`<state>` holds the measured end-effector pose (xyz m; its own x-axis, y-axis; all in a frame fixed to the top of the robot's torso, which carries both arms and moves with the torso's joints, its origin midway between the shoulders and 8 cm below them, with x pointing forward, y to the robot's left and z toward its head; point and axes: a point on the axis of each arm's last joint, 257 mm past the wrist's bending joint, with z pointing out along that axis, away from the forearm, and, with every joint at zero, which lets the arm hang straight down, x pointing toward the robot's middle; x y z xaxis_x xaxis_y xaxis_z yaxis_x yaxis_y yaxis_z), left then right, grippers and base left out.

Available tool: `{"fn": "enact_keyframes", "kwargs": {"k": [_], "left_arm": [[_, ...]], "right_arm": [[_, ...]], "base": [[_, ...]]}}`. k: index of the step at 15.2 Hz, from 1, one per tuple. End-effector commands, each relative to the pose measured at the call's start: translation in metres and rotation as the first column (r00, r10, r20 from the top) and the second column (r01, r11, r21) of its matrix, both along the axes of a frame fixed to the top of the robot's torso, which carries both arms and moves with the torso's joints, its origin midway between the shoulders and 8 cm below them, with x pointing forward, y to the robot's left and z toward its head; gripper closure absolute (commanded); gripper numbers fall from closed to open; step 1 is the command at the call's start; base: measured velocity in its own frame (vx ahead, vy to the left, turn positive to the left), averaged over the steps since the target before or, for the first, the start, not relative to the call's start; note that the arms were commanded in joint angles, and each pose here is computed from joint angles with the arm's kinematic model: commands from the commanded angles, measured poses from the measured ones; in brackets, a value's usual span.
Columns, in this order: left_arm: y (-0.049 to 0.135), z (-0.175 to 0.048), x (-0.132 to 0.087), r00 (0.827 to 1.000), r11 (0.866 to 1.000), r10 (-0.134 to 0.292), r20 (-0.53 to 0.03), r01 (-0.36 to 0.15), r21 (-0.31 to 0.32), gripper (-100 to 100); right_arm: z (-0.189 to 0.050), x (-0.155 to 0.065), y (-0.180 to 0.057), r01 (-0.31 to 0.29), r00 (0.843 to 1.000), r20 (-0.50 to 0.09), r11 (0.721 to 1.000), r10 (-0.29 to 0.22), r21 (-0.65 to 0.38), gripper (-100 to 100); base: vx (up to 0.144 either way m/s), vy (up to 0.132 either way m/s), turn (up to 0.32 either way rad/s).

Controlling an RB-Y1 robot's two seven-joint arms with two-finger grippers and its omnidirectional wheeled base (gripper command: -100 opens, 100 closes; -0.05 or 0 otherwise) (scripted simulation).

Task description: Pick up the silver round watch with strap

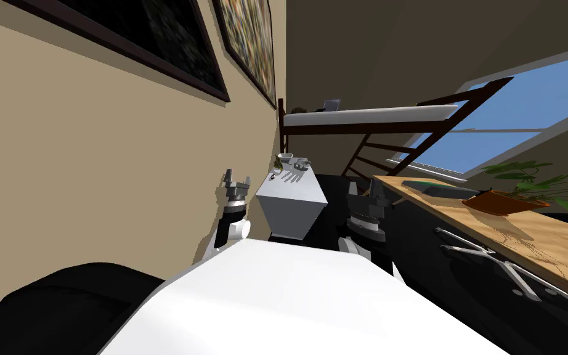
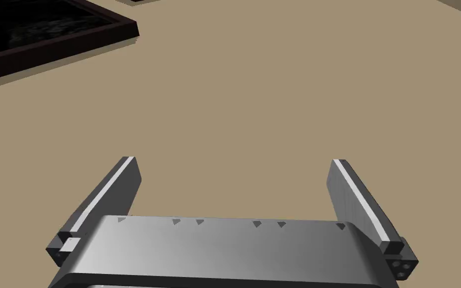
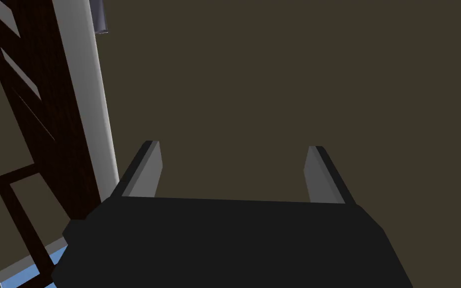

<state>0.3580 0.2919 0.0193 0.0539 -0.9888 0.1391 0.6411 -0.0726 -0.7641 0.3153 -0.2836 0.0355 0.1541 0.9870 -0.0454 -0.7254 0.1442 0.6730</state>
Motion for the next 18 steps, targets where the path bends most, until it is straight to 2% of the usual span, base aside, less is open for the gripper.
{"fn": "enact_keyframes", "kwargs": {"k": [1,3,4,6,7,8,9,10,11,12,13,14,15,16,18], "left_arm": [[-0.006,-0.002,0.011,1.000,0.999,-0.026,-0.013,0.026,0.025,-100],[-0.012,-0.007,0.026,0.998,0.997,-0.050,-0.035,0.052,0.050,-100],[-0.012,-0.006,0.026,0.998,0.997,-0.051,-0.033,0.053,0.050,-100],[-0.015,-0.015,0.045,0.995,0.995,-0.070,-0.069,0.075,0.073,-100],[-0.016,-0.012,0.047,0.995,0.994,-0.073,-0.061,0.077,0.074,-100],[-0.016,-0.019,0.058,0.993,0.993,-0.079,-0.085,0.086,0.083,-100],[-0.017,-0.016,0.059,0.994,0.993,-0.082,-0.078,0.088,0.084,-100],[-0.016,-0.023,0.071,0.991,0.991,-0.084,-0.106,0.094,0.091,-100],[-0.017,-0.019,0.072,0.992,0.991,-0.088,-0.096,0.097,0.092,-100],[-0.014,-0.028,0.083,0.988,0.990,-0.086,-0.129,0.099,0.098,-100],[-0.016,-0.022,0.086,0.989,0.990,-0.092,-0.114,0.103,0.099,-100],[-0.012,-0.031,0.099,0.985,0.989,-0.088,-0.149,0.103,0.101,-100],[-0.014,-0.024,0.101,0.987,0.989,-0.093,-0.134,0.107,0.103,-100],[-0.008,-0.034,0.113,0.982,0.989,-0.085,-0.171,0.104,0.103,-100],[-0.011,-0.026,0.116,0.984,0.989,-0.092,-0.154,0.109,0.105,-100]], "right_arm": [[0.000,0.000,0.000,0.000,1.000,0.000,1.000,0.000,0.000,0],[0.000,0.000,0.000,0.000,1.000,0.000,1.000,0.000,0.000,0],[0.000,0.000,0.000,0.000,1.000,0.000,1.000,0.000,0.000,0],[0.000,0.000,0.000,0.000,1.000,0.000,1.000,0.000,0.000,0],[0.000,0.000,0.000,0.000,1.000,0.000,1.000,0.000,0.000,0],[0.000,0.000,0.000,0.000,1.000,0.000,1.000,0.000,0.000,0],[0.000,0.000,0.000,0.000,1.000,0.000,1.000,0.000,0.000,0],[0.000,0.000,0.000,0.000,1.000,0.000,1.000,0.000,0.000,0],[0.000,0.000,0.000,0.000,1.000,0.000,1.000,0.000,0.000,0],[0.000,0.000,0.000,0.000,1.000,0.000,1.000,0.000,0.000,0],[0.000,0.000,0.000,0.000,1.000,0.000,1.000,0.000,0.000,0],[0.000,0.000,0.000,0.000,1.000,0.000,1.000,0.000,0.000,0],[0.000,0.000,0.000,0.000,1.000,0.000,1.000,0.000,0.000,0],[0.000,0.000,0.000,0.000,1.000,0.000,1.000,0.000,0.000,0],[0.000,0.000,0.000,0.000,1.000,0.000,1.000,0.000,0.000,0]], "base": [[0.000,-0.064,-0.045],[-0.026,-0.150,-0.057],[-0.045,-0.155,-0.020],[-0.049,-0.132,-0.027],[-0.028,-0.100,-0.028],[-0.023,-0.095,-0.024],[-0.016,-0.087,-0.019],[-0.017,-0.087,-0.024],[-0.017,-0.076,-0.017],[-0.018,-0.074,-0.020],[-0.021,-0.072,-0.016],[-0.032,-0.088,-0.023],[-0.036,-0.088,-0.015],[-0.027,-0.089,-0.016],[-0.020,-0.075,-0.005]]}}
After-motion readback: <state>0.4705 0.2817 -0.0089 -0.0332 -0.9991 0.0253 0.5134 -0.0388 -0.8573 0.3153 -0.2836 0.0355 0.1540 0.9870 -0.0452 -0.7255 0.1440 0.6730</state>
